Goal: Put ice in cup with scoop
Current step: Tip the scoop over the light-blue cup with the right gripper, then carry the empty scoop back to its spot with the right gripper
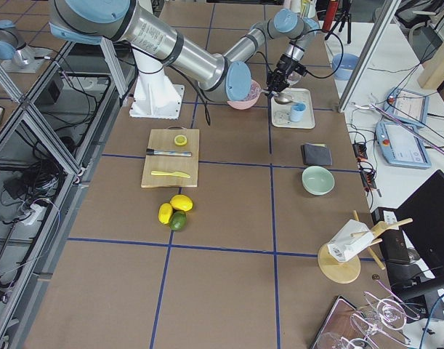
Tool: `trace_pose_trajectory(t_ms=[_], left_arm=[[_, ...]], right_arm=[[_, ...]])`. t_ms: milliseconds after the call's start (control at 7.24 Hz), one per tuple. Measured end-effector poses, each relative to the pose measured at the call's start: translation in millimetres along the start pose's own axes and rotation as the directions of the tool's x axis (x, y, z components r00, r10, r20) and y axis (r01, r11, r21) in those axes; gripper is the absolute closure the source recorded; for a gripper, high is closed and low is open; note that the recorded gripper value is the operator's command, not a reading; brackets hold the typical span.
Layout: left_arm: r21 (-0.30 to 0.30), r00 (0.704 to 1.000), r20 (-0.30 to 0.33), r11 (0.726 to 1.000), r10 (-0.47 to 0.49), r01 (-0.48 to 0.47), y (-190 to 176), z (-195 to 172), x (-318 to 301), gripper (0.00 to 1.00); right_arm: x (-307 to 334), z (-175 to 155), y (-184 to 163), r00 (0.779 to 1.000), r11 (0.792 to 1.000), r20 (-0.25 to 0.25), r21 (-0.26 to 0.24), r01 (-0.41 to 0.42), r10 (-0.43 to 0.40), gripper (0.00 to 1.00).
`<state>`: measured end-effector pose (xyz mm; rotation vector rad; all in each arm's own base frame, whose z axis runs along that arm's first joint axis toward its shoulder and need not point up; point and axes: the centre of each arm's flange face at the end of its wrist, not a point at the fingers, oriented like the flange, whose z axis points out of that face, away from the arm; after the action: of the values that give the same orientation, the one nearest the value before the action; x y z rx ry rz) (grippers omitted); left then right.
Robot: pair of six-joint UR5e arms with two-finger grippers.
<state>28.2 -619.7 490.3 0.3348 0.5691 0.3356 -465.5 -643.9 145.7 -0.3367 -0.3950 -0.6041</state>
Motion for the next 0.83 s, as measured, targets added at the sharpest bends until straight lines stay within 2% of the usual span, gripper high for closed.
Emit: trace_pose_trajectory(t_ms=[414, 690, 828], left_arm=[[0.010, 1.000, -0.009, 1.000, 0.011, -0.011, -3, -4, 4, 0.00], [-0.018, 0.998, -0.056, 1.000, -0.017, 0.016, 13, 9, 1, 0.00], [-0.046, 0.997, -0.065, 0.998, -0.037, 0.034, 33, 22, -5, 0.00]], right_arm=[[29, -3, 35, 0.998, 0.994, 0.018, 0.091, -0.059, 0.058, 1.00], [93, 7, 84, 0.994, 0.977, 0.065, 0.186, -0.103, 0.092, 1.00], [127, 18, 115, 0.989, 0.965, 0.101, 0.230, -0.126, 0.106, 1.00]])
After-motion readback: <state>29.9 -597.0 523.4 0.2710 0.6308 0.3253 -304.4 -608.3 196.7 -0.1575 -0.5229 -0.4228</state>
